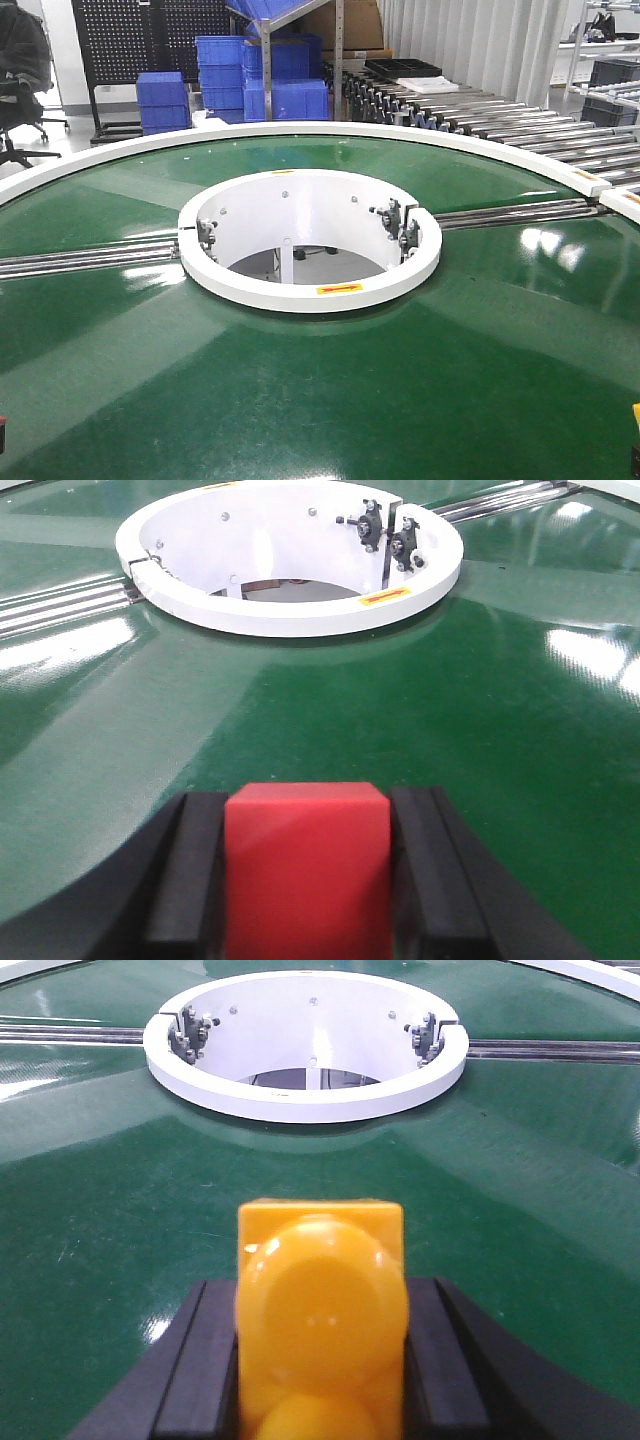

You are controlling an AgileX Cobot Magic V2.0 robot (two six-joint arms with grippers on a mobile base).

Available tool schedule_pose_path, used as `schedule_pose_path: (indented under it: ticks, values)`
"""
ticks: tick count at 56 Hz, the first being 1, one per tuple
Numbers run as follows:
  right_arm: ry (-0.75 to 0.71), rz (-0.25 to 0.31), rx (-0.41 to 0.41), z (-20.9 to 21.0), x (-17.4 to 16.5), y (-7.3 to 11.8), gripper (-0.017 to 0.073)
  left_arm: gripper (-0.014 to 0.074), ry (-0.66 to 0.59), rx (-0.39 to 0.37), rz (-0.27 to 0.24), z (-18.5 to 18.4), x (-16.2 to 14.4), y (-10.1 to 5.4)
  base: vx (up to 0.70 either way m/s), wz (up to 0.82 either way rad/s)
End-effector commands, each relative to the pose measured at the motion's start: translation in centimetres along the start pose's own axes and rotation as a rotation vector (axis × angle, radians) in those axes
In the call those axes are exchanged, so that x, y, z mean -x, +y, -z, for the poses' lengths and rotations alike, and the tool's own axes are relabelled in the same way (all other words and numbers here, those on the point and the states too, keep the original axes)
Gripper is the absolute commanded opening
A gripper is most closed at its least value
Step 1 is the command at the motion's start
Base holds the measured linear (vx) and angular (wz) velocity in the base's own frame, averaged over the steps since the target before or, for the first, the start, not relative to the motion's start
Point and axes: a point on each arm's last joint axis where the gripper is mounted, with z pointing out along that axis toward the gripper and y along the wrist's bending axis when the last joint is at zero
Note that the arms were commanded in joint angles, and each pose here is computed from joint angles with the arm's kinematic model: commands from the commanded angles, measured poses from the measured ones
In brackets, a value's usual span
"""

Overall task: Pick red and yellow blocks into blue bin
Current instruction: 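Lift both held blocks up off the green table, then drive the base away from the table holding both blocks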

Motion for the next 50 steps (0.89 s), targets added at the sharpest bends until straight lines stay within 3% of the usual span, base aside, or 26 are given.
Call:
schedule_pose_path:
  ticks: [1,29,50]
  values:
    - [-0.109,0.014,-0.010,0.45,1.63,-0.10,-0.0010,-0.0001,-0.102,-0.005,0.018,0.41,1.50,-0.07,0.00,0.00]
    - [-0.109,0.021,0.013,0.45,1.63,0.15,-0.0010,-0.0001,-0.102,-0.005,0.018,0.41,1.50,-0.07,-0.01,0.05]
    - [-0.110,0.023,0.027,0.46,1.63,0.31,-0.0010,-0.0001,-0.102,-0.005,0.018,0.41,1.50,-0.07,-0.07,0.34]
